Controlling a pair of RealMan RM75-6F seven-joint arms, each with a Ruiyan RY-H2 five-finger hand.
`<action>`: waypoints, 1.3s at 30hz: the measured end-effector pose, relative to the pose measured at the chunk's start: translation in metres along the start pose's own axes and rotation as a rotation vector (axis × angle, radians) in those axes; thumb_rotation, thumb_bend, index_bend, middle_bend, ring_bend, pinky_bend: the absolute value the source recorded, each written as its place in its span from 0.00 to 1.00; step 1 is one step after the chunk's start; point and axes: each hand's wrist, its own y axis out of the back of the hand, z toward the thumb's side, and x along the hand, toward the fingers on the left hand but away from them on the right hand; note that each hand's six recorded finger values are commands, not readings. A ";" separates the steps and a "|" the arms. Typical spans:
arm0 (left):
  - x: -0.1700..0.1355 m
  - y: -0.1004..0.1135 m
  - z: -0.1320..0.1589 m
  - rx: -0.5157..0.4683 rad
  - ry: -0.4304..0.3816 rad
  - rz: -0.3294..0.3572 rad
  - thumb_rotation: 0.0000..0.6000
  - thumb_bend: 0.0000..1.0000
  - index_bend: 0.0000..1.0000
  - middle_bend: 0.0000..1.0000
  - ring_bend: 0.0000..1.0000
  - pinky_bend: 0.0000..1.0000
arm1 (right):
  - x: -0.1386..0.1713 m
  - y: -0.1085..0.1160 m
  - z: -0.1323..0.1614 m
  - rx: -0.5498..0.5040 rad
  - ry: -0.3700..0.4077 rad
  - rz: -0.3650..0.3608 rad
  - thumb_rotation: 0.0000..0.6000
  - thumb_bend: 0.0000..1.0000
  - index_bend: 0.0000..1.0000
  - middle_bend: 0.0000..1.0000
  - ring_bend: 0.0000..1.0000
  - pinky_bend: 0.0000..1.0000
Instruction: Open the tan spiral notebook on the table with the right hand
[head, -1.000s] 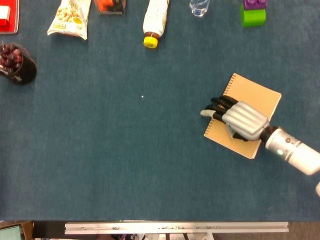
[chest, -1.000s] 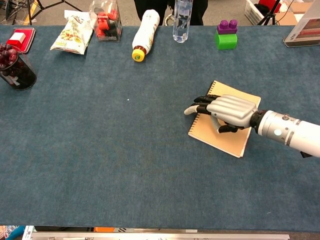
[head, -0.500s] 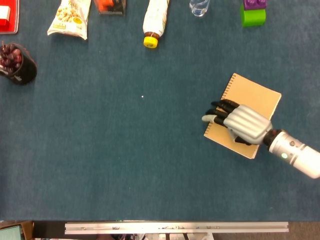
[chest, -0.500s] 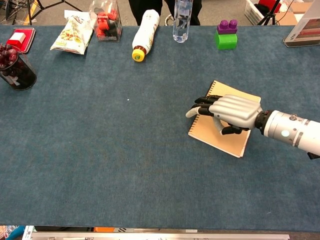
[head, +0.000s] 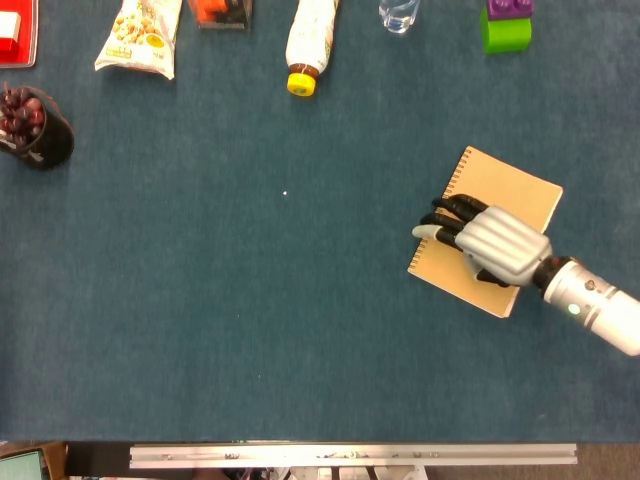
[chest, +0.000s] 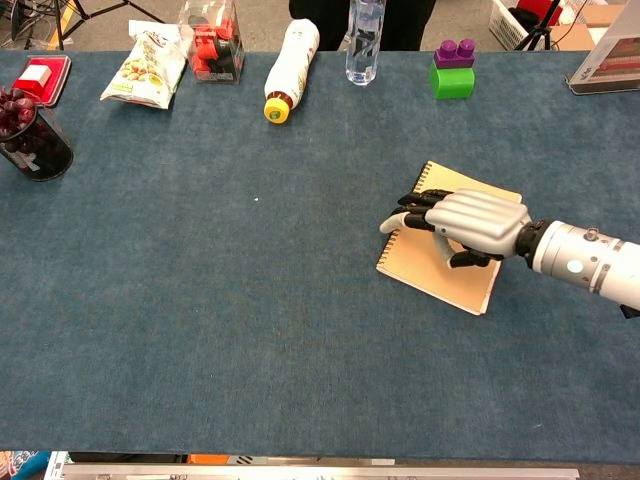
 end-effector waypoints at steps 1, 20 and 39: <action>0.000 0.000 0.000 0.000 0.000 0.000 1.00 0.24 0.47 0.30 0.25 0.38 | 0.000 -0.001 0.001 0.000 0.003 0.002 1.00 1.00 0.19 0.18 0.04 0.10; 0.000 0.001 0.000 0.000 0.001 0.002 1.00 0.24 0.47 0.30 0.25 0.38 | 0.014 -0.004 0.008 -0.001 0.031 0.055 1.00 1.00 0.21 0.20 0.06 0.11; -0.001 0.001 0.000 0.002 0.003 0.004 1.00 0.24 0.47 0.30 0.25 0.38 | 0.045 -0.003 0.000 0.042 -0.010 0.158 1.00 1.00 0.22 0.21 0.07 0.12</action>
